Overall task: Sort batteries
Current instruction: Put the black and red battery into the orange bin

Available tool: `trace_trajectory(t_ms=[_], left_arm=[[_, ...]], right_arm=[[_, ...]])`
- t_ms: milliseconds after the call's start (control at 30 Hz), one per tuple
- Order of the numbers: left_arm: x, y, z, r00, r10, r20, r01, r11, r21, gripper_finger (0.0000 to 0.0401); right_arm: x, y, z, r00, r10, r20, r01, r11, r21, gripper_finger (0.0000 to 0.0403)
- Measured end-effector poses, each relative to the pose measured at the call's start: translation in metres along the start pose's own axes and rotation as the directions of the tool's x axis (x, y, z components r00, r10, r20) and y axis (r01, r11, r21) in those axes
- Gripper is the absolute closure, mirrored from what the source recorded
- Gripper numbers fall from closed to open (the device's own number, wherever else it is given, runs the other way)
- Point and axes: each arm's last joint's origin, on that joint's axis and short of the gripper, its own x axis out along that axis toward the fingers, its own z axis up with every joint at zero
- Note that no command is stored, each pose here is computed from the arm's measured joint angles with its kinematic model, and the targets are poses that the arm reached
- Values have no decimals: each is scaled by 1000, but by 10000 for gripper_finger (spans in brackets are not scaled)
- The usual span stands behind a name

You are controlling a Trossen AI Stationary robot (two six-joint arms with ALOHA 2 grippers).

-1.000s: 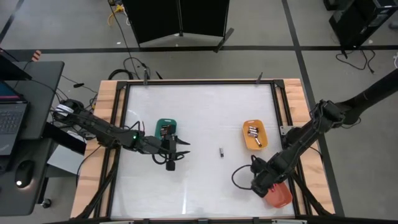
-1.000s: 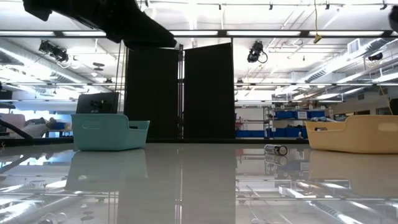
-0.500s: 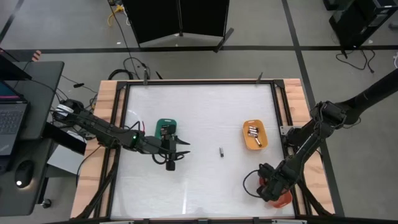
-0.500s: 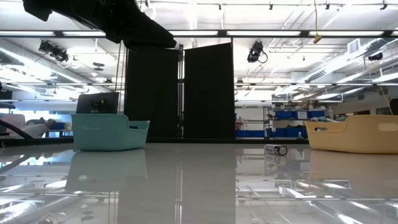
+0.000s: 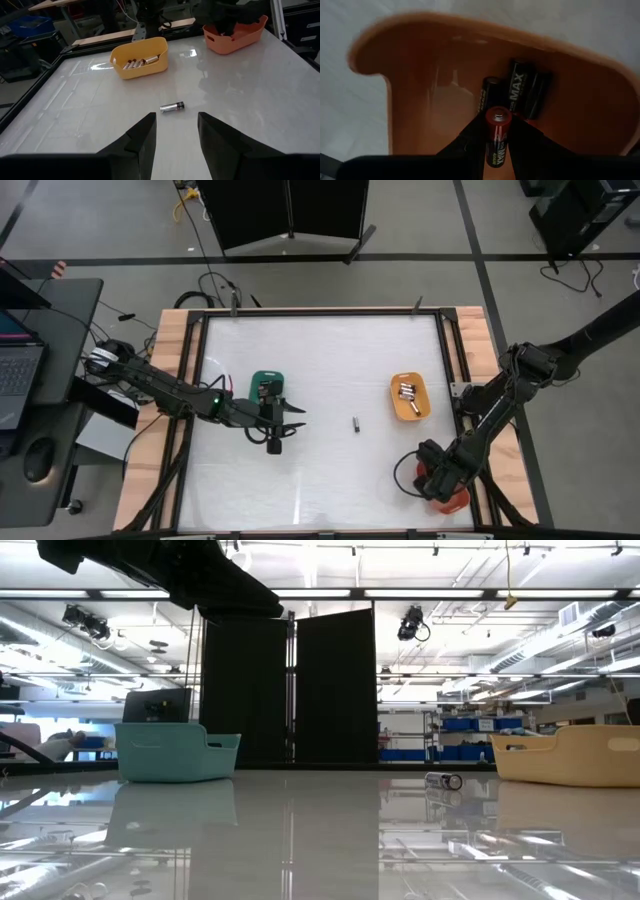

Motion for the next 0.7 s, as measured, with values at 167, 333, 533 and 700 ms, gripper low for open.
trace_trajectory(t_ms=[167,333,533,700], left_arm=[[0,0,0,1000,0,-3,0,1000,1,249],[0,0,0,1000,0,-3,0,1000,1,249],[0,0,0,1000,0,-3,0,1000,2,249],[0,0,0,1000,0,-3,0,1000,2,249]], right_arm=[[5,2,0,1000,-15,14,15,1000,-5,330],[8,5,0,1000,4,13,-4,1000,-26,329],[8,7,0,1000,25,6,-24,999,-39,328],[8,6,0,1000,24,6,-24,999,-37,321]])
